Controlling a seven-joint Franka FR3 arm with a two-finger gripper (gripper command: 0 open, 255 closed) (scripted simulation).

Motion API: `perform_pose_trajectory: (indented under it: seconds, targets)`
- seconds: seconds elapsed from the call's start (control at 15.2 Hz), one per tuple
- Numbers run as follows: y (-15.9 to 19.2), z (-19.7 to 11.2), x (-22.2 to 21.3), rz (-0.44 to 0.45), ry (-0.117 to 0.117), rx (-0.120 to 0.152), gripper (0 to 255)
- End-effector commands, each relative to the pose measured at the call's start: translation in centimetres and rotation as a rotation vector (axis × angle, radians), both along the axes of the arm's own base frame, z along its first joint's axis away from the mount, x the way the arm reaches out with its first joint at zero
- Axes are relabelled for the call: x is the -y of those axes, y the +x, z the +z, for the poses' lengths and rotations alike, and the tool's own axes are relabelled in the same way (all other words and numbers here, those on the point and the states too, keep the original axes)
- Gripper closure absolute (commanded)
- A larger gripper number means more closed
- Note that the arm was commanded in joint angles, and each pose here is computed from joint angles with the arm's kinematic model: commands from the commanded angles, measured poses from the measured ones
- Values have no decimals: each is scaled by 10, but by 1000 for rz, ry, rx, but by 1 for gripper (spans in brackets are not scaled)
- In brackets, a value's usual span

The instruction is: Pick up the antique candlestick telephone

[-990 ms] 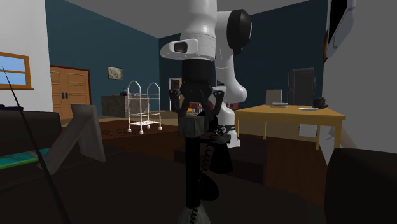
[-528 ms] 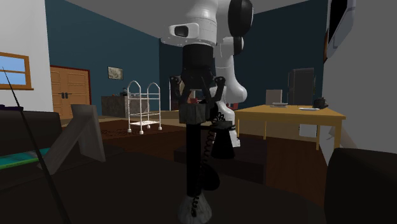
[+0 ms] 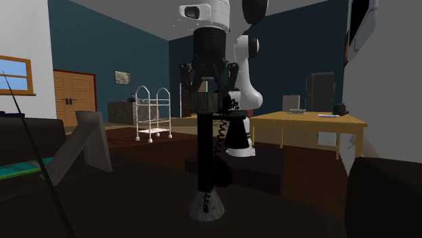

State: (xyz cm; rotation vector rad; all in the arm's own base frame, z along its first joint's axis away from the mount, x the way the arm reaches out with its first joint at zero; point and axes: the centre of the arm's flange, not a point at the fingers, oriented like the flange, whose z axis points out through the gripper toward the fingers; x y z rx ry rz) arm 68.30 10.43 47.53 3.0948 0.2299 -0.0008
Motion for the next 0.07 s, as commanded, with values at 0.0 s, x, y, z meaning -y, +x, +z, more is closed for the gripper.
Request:
perform_pose_trajectory:
  seconds: [0.0]
  targets:
    - [1, 4, 0, 0, 0, 1, 255]
